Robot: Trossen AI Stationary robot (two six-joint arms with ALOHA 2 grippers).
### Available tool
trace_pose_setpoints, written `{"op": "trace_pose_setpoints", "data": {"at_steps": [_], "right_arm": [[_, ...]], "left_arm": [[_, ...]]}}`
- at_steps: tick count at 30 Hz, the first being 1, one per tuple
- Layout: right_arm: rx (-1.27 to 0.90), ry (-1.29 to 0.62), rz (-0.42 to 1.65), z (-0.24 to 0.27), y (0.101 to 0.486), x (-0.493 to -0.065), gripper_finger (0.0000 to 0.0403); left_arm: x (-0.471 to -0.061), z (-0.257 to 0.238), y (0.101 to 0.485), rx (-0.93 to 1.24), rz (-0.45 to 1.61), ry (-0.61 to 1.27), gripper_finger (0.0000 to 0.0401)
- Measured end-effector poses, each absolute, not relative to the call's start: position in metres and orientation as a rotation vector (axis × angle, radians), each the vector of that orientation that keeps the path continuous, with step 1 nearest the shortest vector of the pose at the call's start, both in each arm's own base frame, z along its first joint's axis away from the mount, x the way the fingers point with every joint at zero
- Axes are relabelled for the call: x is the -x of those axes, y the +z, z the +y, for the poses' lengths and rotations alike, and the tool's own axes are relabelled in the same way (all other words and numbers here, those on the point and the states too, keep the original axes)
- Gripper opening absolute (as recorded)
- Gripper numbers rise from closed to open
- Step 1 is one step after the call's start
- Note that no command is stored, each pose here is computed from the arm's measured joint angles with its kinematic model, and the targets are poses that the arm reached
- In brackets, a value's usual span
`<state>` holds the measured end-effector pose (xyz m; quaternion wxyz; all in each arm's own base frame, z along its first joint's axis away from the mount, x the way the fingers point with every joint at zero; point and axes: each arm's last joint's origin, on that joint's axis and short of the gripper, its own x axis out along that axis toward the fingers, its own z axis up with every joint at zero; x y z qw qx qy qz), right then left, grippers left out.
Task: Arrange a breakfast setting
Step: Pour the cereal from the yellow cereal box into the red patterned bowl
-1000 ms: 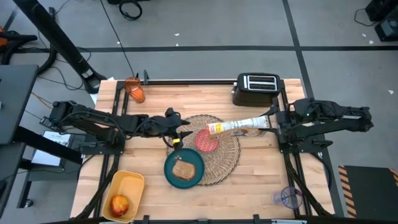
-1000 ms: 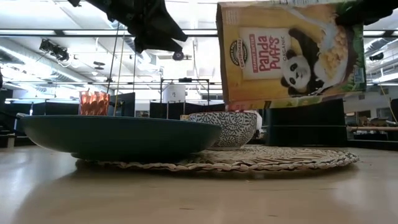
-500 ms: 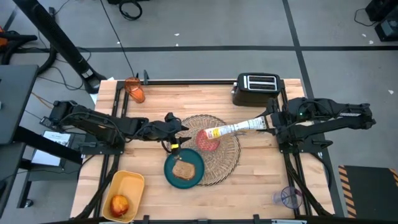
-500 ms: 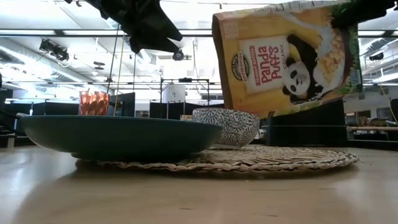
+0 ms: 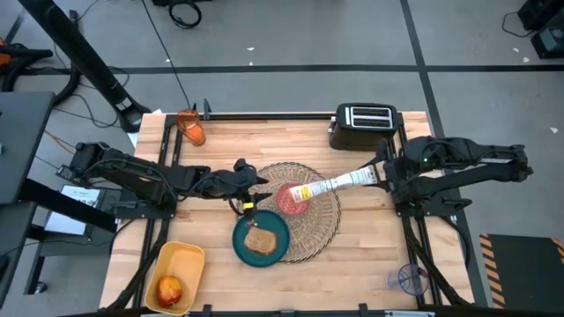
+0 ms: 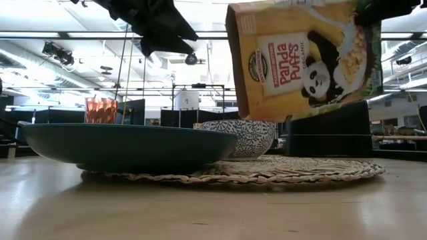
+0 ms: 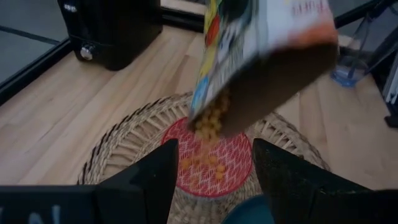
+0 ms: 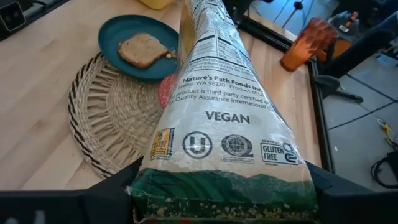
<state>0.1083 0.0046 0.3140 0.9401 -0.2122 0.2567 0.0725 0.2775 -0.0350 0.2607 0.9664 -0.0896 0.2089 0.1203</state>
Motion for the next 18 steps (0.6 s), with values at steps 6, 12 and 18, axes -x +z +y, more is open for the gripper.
{"op": "trace_pose_setpoints", "data": {"at_steps": [6,12,18], "right_arm": [[0.460,0.155,0.506,0.0049,0.3152,-0.1123,0.0232],[0.484,0.165,0.518,0.0050,0.3138,-0.1143,0.0232],[0.517,0.156,0.544,0.0072,0.3221,-0.1198,0.0232]], "left_arm": [[-0.2783,-0.0352,0.2624,0.187,0.403,0.240,0.0215],[-0.2783,-0.0351,0.2624,0.183,0.404,0.240,0.0215],[-0.2783,-0.0351,0.2624,0.175,0.404,0.238,0.0215]]}}
